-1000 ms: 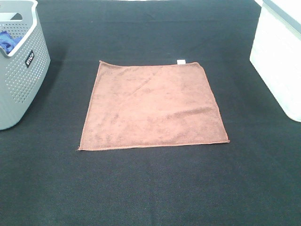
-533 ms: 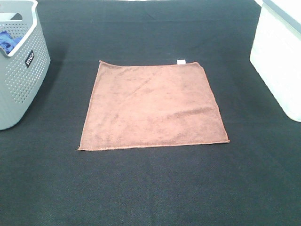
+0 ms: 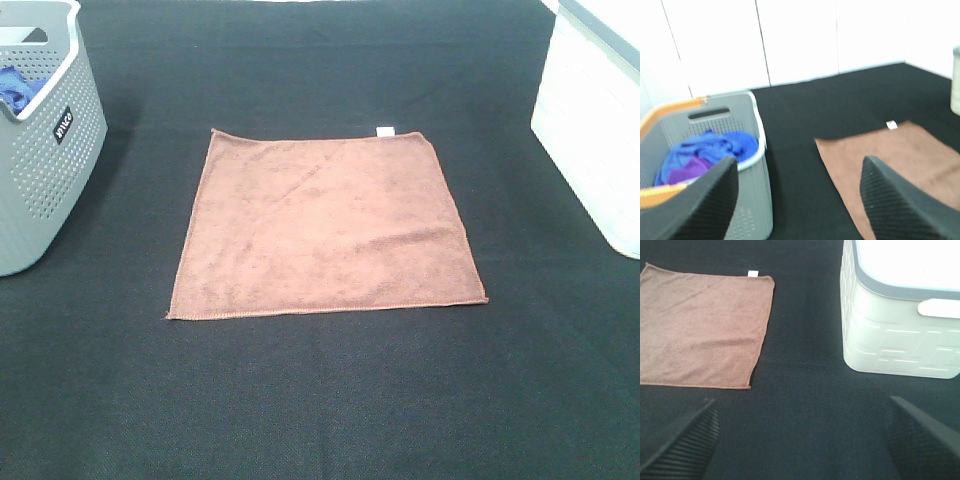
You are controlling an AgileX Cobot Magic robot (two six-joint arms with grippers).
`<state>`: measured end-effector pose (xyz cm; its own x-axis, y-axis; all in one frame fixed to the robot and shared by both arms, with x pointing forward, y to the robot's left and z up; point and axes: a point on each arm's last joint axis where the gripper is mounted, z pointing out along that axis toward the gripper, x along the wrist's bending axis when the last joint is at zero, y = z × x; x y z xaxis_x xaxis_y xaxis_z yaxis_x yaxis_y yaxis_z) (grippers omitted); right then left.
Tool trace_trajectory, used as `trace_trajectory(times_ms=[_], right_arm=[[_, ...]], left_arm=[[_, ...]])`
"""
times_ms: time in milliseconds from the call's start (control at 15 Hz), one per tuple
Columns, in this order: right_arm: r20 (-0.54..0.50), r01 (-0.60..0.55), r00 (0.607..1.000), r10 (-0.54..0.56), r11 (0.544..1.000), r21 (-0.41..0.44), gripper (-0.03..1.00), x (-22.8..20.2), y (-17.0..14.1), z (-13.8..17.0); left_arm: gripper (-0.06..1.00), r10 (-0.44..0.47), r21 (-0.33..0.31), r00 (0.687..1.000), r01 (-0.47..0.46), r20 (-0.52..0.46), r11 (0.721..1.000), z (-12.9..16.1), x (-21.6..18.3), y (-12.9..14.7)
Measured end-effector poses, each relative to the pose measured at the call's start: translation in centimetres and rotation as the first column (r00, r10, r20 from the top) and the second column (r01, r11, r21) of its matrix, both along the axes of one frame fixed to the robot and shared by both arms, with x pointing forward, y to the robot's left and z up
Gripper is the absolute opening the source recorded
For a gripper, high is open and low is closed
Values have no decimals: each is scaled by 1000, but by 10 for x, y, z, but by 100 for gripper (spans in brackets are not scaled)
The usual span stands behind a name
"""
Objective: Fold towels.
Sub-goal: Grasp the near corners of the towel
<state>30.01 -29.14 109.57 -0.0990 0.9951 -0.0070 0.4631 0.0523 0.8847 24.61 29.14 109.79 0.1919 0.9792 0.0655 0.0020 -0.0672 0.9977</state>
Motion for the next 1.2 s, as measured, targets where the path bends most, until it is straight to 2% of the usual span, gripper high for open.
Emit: trace_trajectory(times_ms=[133, 267, 400, 467, 533, 667, 800, 933, 1067, 1200], right_arm=[[-53, 3, 999, -2, 1000, 5, 84, 28, 1, 6], [-128, 3, 992, 0, 1000, 17, 84, 60, 2, 11], [-216, 3, 976, 6, 999, 42, 83, 101, 5, 16], [-216, 3, 976, 6, 999, 42, 83, 101, 5, 16], [-265, 6, 964, 12, 998, 65, 81, 122, 7, 13], [-349, 12, 937, 26, 994, 106, 80, 154, 11, 1], [-477, 28, 877, 62, 983, 180, 80, 195, 17, -29], [-560, 64, 823, 95, 964, 257, 79, 218, 24, -56], [-616, 56, 776, 137, 957, 283, 76, 238, 28, -82], [-651, 35, 739, 174, 955, 294, 75, 256, 31, -105]], left_arm=[[66, 12, -5, 999, -12, -32, 1000, 5, 22, -1], [66, 0, -52, 992, -7, -130, 999, 4, 55, -5], [66, -35, -180, 945, -25, -324, 983, -12, 106, -13], [66, -35, -180, 945, -25, -324, 983, -12, 106, -13], [66, -48, -226, 916, -47, -397, 973, -21, 123, -16], [66, -72, -294, 817, -123, -572, 948, -49, 162, -22], [66, -95, -294, 679, -184, -728, 938, -84, 201, -29], [66, -137, -295, 569, -195, -811, 935, -106, 230, -36], [66, -192, -320, 485, -196, -853, 927, -125, 257, -44], [66, -255, -364, 427, -195, -868, 911, -144, 281, -52]])
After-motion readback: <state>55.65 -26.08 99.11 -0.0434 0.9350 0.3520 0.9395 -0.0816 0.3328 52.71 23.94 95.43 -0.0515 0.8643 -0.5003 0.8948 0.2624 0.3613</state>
